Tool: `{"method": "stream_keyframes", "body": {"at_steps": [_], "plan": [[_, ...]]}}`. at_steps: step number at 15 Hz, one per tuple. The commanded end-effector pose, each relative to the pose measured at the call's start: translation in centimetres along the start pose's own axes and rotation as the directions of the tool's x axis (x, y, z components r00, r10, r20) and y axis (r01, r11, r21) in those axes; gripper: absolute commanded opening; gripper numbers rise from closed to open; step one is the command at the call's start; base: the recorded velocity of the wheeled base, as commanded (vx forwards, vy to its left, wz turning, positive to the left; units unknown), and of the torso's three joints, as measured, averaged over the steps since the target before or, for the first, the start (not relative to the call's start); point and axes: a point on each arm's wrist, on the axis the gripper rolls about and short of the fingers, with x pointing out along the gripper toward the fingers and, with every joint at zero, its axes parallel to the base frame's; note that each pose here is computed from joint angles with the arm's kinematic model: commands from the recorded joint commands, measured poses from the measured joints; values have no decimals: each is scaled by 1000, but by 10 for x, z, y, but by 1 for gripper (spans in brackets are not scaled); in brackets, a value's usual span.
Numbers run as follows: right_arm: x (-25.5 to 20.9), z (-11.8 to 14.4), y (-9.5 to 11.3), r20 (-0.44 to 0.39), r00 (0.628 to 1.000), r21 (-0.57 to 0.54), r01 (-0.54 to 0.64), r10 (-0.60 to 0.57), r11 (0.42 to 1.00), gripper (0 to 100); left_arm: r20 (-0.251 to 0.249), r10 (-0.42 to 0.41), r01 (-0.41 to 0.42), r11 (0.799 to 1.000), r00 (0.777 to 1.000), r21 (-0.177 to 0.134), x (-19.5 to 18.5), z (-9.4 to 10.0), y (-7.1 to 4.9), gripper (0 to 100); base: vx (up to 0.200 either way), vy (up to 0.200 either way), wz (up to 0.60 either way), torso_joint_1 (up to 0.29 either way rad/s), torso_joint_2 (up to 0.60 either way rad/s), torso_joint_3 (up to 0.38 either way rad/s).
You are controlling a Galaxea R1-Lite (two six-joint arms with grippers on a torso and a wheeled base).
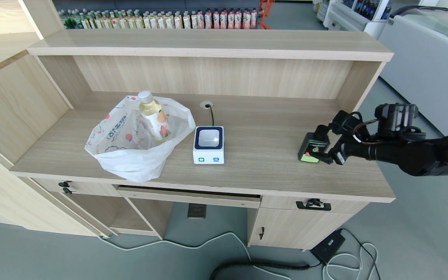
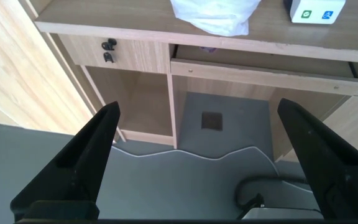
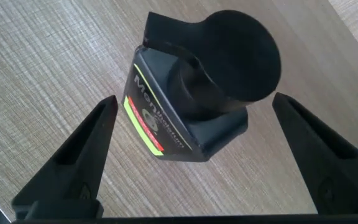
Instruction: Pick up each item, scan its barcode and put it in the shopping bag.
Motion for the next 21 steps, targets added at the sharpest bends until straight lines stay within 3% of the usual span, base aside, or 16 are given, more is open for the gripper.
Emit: {"method": "stream_keyframes", "body": {"at_steps": [1, 5, 8, 11, 13, 14, 15, 16, 18, 19, 20, 21], "plan": [[13, -13, 9, -23, 999, 19, -33, 34, 999, 0, 1, 0, 0, 1000, 1000, -1, 0, 0, 0, 100, 0, 0, 0, 0, 0, 0], [16, -13, 9, -19, 999, 21, -36, 36, 999, 0, 1, 0, 0, 1000, 1000, -1, 0, 0, 0, 100, 0, 0, 0, 0, 0, 0], [2, 4, 0, 41, 999, -10, 6, -6, 1000, 0, 1, 0, 0, 1000, 1000, -1, 0, 0, 0, 100, 0, 0, 0, 0, 0, 0], [-33, 34, -12, 102, 992, -48, 76, -71, 996, 0, 1, 0, 0, 1000, 1000, -1, 0, 0, 0, 100, 0, 0, 0, 0, 0, 0], [-84, 58, -9, 134, 984, -91, 132, -120, 987, 0, 1, 0, 0, 1000, 1000, -1, 0, 0, 0, 100, 0, 0, 0, 0, 0, 0], [-133, 68, 4, 170, 969, -216, 215, -180, 952, 0, 1, 0, 0, 1000, 1000, -1, 0, 0, 0, 100, 0, 0, 0, 0, 0, 0], [-161, 74, 10, 206, 953, -359, 285, -222, 889, 0, 1, 0, 0, 1000, 1000, -1, 0, 0, 0, 100, 0, 0, 0, 0, 0, 0], [-180, 86, 11, 301, 934, -513, 327, -190, 794, 0, 1, 0, 0, 1000, 1000, -1, 0, 0, 0, 100, 0, 0, 0, 0, 0, 0], [-195, 98, 26, 530, 847, -708, 420, 35, 567, 0, 1, 0, 0, 1000, 1000, -1, 0, 0, 0, 100, 0, 0, 0, 0, 0, 0], [-200, 100, 37, 586, 803, -753, 491, 107, 438, 0, 1, 0, 0, 1000, 1000, -1, 0, 0, 0, 100, 0, 0, 0, 0, 0, 0], [-206, 112, 49, 666, 701, -746, 630, 255, 216, 0, 1, 0, 0, 1000, 1000, -1, 0, 0, 0, 100, 0, 0, 0, 0, 0, 0], [-205, 122, 60, 697, 609, -690, 713, 377, 123, 0, 1, 0, 0, 1000, 1000, -1, 0, 0, 0, 100, 0, 0, 0, 0, 0, 0]]}}
